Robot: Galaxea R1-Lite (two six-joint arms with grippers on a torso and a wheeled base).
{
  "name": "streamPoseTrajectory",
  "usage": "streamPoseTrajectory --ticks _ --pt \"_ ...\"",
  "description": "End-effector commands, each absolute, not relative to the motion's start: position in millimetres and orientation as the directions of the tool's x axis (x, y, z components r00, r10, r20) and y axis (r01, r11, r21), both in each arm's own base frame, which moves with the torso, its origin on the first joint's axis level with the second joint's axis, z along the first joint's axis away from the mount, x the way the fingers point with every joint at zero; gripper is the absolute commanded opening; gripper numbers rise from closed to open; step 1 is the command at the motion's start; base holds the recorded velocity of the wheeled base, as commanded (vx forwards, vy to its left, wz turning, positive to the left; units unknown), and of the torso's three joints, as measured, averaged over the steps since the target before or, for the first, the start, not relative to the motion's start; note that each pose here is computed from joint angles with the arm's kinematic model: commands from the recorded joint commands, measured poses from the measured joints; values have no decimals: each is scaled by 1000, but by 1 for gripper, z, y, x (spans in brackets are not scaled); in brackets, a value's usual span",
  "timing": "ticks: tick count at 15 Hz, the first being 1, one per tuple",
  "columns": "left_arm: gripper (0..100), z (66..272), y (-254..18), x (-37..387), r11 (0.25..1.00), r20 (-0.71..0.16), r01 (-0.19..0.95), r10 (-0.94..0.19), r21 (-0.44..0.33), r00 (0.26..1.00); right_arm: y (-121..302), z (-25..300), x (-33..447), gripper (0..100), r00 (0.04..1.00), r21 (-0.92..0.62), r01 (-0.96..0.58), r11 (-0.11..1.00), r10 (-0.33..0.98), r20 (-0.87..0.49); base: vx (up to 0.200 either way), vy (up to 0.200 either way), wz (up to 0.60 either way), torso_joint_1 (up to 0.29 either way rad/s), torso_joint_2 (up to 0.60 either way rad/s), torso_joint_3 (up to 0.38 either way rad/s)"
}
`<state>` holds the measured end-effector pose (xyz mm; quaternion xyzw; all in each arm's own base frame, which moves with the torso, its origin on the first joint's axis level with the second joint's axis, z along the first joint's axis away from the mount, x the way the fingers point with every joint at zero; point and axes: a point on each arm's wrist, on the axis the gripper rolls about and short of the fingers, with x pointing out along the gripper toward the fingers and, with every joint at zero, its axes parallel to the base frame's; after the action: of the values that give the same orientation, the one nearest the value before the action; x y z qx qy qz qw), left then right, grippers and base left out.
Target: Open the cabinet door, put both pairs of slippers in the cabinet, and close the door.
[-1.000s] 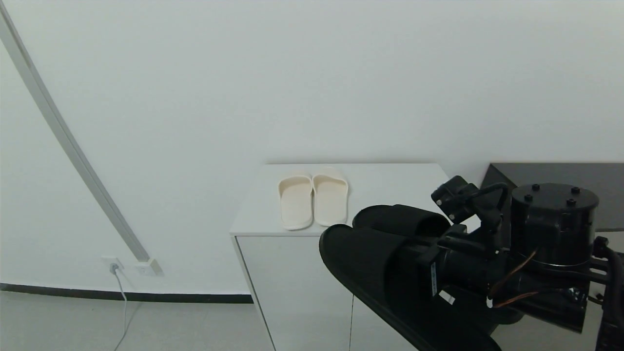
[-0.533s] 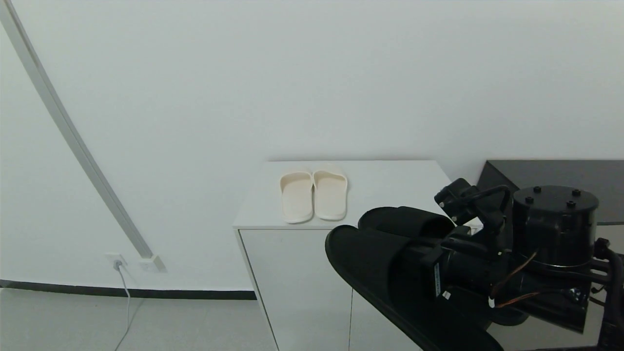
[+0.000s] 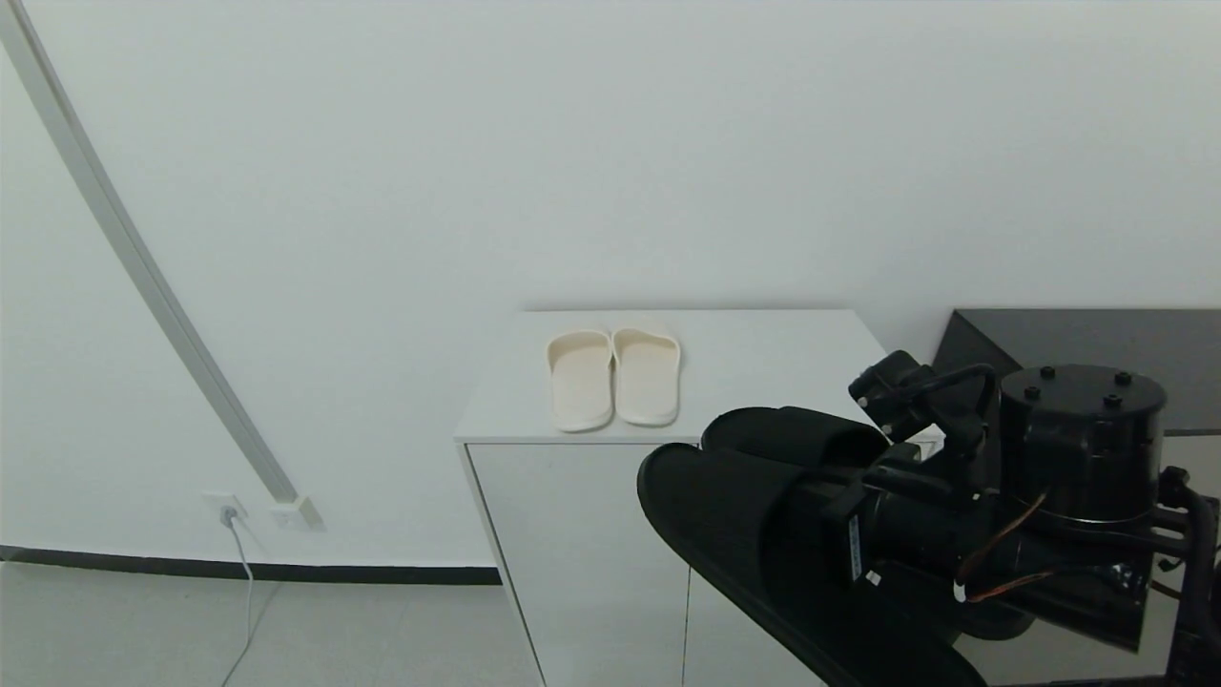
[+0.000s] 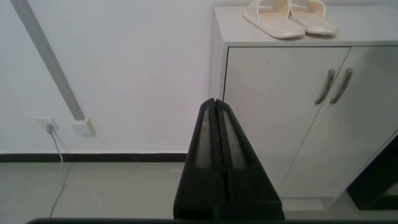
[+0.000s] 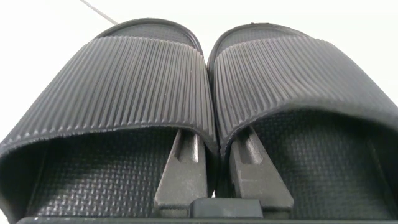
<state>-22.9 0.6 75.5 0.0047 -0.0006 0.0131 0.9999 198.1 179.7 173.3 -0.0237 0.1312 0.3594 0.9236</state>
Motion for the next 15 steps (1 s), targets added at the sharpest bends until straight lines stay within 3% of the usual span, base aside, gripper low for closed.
streamPoseTrajectory --ticks 1,3,4,15 --pt "0 75 1 -23 1000 0 -26 26 9 1000 180 171 198 0 704 51 -671 740 657 -268 0 0 0 -154 354 198" --pt "0 75 1 -23 1000 -2 -25 25 9 1000 180 170 198 0 704 51 -671 740 657 -270 0 0 0 -163 383 215" --pt "100 75 1 -23 1000 -2 -23 23 8 1000 180 170 198 0 704 51 -671 740 657 -271 0 0 0 -178 408 217" --pt "100 75 1 -23 1000 0 -31 31 8 1000 180 154 195 0 682 6 -691 723 655 -324 0 0 0 -218 529 306"
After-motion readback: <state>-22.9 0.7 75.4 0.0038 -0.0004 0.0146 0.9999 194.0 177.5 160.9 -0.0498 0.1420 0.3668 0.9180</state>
